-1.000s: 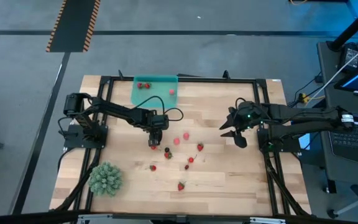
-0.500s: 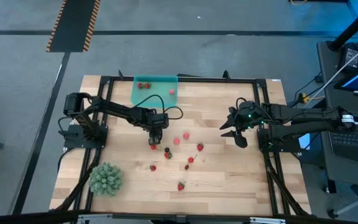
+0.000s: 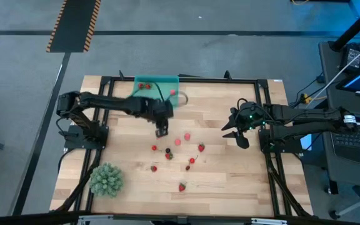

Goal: Pick and placing Produce into tupperware
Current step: Put the pink peach into the blue bin

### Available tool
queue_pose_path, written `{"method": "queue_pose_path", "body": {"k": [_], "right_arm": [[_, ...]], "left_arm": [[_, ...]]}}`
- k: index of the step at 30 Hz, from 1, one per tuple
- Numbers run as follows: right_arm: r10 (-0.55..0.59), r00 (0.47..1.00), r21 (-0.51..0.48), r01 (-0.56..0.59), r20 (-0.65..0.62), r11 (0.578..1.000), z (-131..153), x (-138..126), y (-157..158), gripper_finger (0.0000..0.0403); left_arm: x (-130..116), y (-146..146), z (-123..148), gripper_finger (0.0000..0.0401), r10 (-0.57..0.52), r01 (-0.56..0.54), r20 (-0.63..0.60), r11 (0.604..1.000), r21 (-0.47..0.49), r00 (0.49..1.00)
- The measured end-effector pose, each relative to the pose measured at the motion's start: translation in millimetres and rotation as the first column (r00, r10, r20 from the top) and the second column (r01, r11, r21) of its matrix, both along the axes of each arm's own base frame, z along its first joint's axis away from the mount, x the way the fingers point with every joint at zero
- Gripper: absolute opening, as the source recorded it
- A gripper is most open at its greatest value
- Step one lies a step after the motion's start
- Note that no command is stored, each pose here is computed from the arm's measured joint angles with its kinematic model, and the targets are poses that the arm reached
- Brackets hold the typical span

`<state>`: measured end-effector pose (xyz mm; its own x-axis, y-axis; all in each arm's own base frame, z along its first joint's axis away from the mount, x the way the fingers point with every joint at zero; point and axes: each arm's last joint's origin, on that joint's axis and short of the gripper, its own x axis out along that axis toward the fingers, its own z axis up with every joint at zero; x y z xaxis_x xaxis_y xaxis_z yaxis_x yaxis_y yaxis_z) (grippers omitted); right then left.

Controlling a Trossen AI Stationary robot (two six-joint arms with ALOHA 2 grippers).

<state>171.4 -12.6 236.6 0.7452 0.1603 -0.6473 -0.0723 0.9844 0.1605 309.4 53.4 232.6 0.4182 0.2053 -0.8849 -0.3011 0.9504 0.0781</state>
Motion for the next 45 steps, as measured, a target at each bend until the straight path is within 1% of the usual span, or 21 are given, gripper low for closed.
{"method": "queue_pose_path", "body": {"k": [5,7,9,12,15,19,22,23,25,27,29,31,33,35,37,39,41,43,45], "right_arm": [[0.001,1.000,-0.001,-0.001,0.001,1.000,0.0,0.0,0.0,0.0165],[0.002,1.000,-0.002,-0.002,0.000,1.000,0.0,0.0,0.0,0.0165],[0.002,1.000,-0.003,-0.002,-0.001,1.000,-0.1,-0.1,0.0,0.0165],[0.003,1.000,-0.002,-0.003,-0.005,1.000,-0.3,-0.4,0.1,0.0165],[0.004,1.000,-0.003,-0.004,-0.005,1.000,-0.3,-0.4,0.1,0.0165],[0.019,1.000,-0.020,-0.019,-0.001,1.000,-0.2,-0.3,0.1,0.0165],[0.020,1.000,-0.022,-0.020,0.000,1.000,-0.2,-0.3,0.0,0.0165],[0.020,1.000,-0.023,-0.020,-0.001,1.000,-0.2,-0.3,0.0,0.0165],[0.020,1.000,-0.023,-0.020,0.000,1.000,-0.2,-0.3,0.0,0.0165],[0.020,1.000,-0.022,-0.020,0.000,1.000,-0.2,-0.3,0.0,0.0165],[0.020,1.000,-0.023,-0.020,0.000,1.000,-0.2,-0.3,0.0,0.0165],[0.020,1.000,-0.023,-0.020,0.000,1.000,-0.2,-0.3,0.0,0.0165],[0.020,1.000,-0.023,-0.020,0.000,1.000,-0.2,-0.3,0.0,0.0165],[0.020,1.000,-0.023,-0.020,0.000,1.000,-0.2,-0.3,0.1,0.0165],[0.020,1.000,-0.023,-0.020,0.000,1.000,-0.2,-0.3,0.0,0.0165],[0.020,1.000,-0.023,-0.020,0.000,1.000,-0.2,-0.3,0.0,0.0165],[0.020,1.000,-0.023,-0.020,0.000,1.000,-0.2,-0.3,0.1,0.0165],[0.020,1.000,-0.023,-0.020,0.000,1.000,-0.2,-0.3,0.1,0.0165],[0.020,1.000,-0.023,-0.020,0.000,1.000,-0.2,-0.3,0.1,0.0165]], "left_arm": [[-1.1,47.0,37.5,0.0085,0.144,-0.148,0.125,0.989,0.020,0.982],[-4.1,68.3,47.6,0.0084,0.206,-0.213,0.171,0.977,0.028,0.964],[-7.6,89.0,51.5,0.0087,0.261,-0.273,0.205,0.962,0.029,0.943],[-18.3,114.8,48.6,0.0091,0.317,-0.322,0.202,0.947,-0.013,0.926],[-25.2,135.6,39.9,0.0088,0.364,-0.361,0.185,0.931,-0.051,0.913],[-23.8,155.1,24.1,0.0084,0.403,-0.399,0.173,0.915,-0.057,0.899],[-18.5,163.3,15.9,0.0087,0.406,-0.402,0.194,0.914,-0.062,0.893],[-17.5,165.0,14.4,0.0088,0.399,-0.391,0.203,0.917,-0.079,0.894],[-16.5,167.7,14.4,0.0089,0.366,-0.339,0.240,0.929,-0.146,0.899],[-15.8,170.0,16.8,0.0087,0.317,-0.253,0.299,0.938,-0.235,0.900],[-15.0,172.2,20.3,0.0083,0.263,-0.143,0.372,0.936,-0.320,0.890],[-15.9,175.9,25.0,0.0082,0.207,-0.008,0.458,0.917,-0.399,0.865],[-19.3,180.8,29.5,0.0083,0.174,0.113,0.531,0.878,-0.464,0.829],[-22.5,184.7,33.1,0.0087,0.141,0.208,0.586,0.848,-0.487,0.798],[-25.2,188.0,35.6,0.0089,0.120,0.266,0.622,0.830,-0.491,0.774],[-28.8,192.2,36.7,0.0087,0.119,0.281,0.637,0.825,-0.491,0.762],[-33.7,198.1,36.6,0.0085,0.137,0.256,0.634,0.835,-0.487,0.761],[-38.5,204.4,35.8,0.0085,0.167,0.197,0.620,0.858,-0.474,0.766],[-42.6,210.4,34.7,0.0088,0.205,0.115,0.598,0.885,-0.452,0.775]]}}
